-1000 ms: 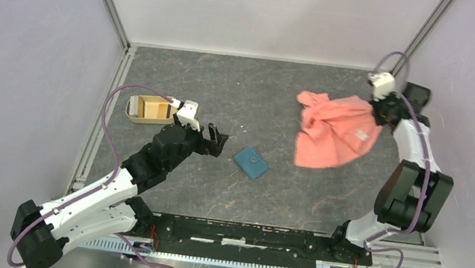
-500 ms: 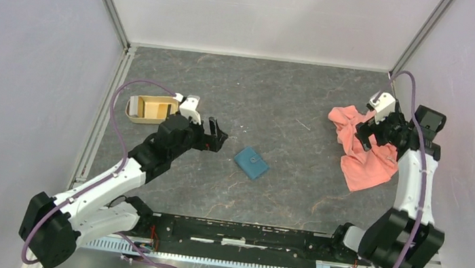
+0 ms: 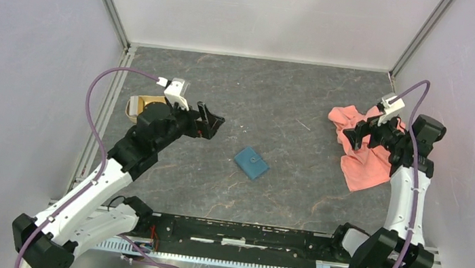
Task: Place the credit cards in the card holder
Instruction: Reset both arms
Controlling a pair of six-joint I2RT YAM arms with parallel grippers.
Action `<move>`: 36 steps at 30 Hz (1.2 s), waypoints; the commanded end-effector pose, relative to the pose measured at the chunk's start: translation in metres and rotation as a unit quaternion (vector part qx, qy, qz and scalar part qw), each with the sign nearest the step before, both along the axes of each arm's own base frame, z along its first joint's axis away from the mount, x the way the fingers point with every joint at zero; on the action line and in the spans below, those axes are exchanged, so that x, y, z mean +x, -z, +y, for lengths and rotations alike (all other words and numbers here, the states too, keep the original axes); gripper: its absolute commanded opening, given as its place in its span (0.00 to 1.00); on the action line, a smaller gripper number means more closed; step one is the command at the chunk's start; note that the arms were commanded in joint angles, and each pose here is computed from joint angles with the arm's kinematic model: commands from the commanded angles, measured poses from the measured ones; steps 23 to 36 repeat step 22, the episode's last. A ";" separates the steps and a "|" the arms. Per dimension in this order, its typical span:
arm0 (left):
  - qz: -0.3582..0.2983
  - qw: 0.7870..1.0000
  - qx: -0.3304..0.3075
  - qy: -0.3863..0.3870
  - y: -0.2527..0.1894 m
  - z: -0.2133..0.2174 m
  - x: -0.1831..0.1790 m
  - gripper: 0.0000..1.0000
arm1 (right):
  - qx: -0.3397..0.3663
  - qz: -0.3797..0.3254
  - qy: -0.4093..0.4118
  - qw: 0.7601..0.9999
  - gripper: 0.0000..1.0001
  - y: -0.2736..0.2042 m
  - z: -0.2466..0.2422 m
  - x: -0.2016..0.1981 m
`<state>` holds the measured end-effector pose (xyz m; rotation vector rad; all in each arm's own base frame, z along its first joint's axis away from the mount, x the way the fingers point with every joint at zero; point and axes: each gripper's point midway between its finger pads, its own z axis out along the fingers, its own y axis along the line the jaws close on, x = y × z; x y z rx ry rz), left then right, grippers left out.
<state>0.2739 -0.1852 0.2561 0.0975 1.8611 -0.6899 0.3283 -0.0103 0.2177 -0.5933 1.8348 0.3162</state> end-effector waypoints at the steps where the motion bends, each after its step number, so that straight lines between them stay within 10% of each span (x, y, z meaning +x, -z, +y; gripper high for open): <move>1: -0.008 0.999 -0.037 0.033 -0.029 -0.009 -0.013 1.00 | 0.020 -0.033 -0.007 0.999 0.98 -0.023 0.006 -0.003; 36: -0.020 0.999 -0.031 0.021 -0.046 0.006 -0.027 1.00 | 0.040 -0.052 0.040 0.997 0.98 -0.049 0.000 -0.003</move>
